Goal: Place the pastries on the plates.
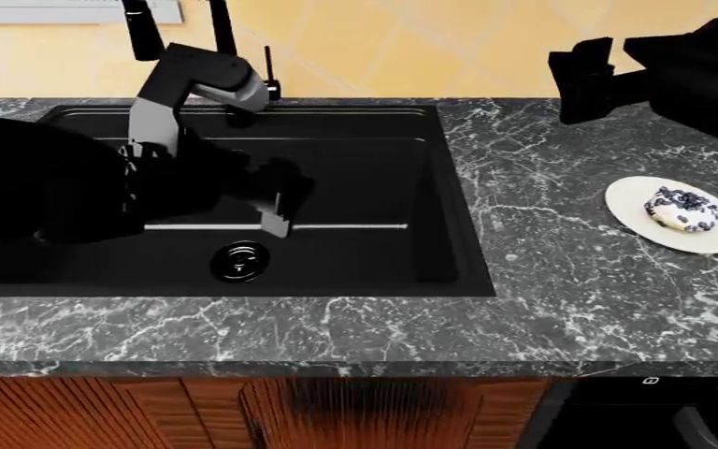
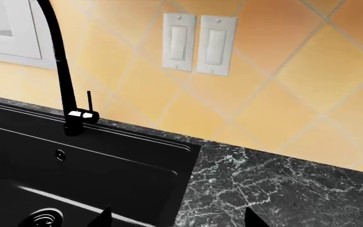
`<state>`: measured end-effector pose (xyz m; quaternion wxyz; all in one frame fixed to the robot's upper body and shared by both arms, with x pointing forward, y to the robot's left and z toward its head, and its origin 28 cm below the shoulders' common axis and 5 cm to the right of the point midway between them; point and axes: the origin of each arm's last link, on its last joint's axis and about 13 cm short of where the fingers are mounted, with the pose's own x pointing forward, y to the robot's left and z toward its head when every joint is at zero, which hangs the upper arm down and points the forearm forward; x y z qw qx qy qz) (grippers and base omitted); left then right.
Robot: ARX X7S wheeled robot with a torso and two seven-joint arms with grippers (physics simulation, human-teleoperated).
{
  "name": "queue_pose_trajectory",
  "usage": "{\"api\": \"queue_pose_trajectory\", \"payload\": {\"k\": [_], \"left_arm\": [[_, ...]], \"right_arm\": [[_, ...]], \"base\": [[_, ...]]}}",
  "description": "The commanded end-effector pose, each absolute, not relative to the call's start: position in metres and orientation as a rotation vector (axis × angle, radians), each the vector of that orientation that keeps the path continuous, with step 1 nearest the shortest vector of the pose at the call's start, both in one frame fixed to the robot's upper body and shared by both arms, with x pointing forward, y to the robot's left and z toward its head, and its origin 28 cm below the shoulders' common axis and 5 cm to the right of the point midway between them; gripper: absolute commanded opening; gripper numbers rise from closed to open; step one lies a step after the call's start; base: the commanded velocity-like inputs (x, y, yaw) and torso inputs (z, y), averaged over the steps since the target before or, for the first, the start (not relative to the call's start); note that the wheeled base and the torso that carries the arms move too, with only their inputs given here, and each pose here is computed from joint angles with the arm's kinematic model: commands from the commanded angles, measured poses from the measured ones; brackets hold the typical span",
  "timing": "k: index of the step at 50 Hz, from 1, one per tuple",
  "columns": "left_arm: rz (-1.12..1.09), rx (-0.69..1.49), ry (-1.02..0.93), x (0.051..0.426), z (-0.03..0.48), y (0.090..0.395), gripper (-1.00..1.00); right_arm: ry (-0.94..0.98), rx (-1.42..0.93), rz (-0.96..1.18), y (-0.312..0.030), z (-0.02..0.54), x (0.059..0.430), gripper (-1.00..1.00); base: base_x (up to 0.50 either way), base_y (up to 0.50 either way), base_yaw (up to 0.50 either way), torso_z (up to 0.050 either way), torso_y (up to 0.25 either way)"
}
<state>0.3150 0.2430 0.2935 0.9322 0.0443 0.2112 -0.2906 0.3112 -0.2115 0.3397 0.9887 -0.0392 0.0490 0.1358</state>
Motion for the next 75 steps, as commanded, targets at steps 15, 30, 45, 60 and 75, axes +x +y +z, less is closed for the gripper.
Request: {"api": "queue_pose_trajectory", "payload": {"k": [15, 30, 45, 60, 75], "left_arm": [[-0.578, 0.086, 0.432, 0.316, 0.289, 0.244, 1.0], [-0.546, 0.068, 0.424, 0.312, 0.29, 0.254, 1.0], [-0.533, 0.067, 0.415, 0.314, 0.291, 0.259, 1.0], [-0.521, 0.056, 0.411, 0.317, 0.287, 0.257, 1.0], [-0.515, 0.061, 0.408, 0.317, 0.288, 0.257, 1.0]], "right_arm": [[0.099, -0.056, 0.235, -0.203, 0.29, 0.284, 1.0], [0.089, -0.054, 0.211, -0.204, 0.291, 0.277, 1.0], [0.093, -0.046, 0.211, -0.202, 0.288, 0.279, 1.0], [0.1, -0.04, 0.204, -0.201, 0.283, 0.28, 1.0], [0.089, -0.034, 0.187, -0.202, 0.28, 0.28, 1.0]], "base": [[0.0, 0.5, 0.0, 0.0, 0.0], [0.0, 0.5, 0.0, 0.0, 0.0], [0.0, 0.5, 0.0, 0.0, 0.0], [0.0, 0.5, 0.0, 0.0, 0.0], [0.0, 0.5, 0.0, 0.0, 0.0]]}}
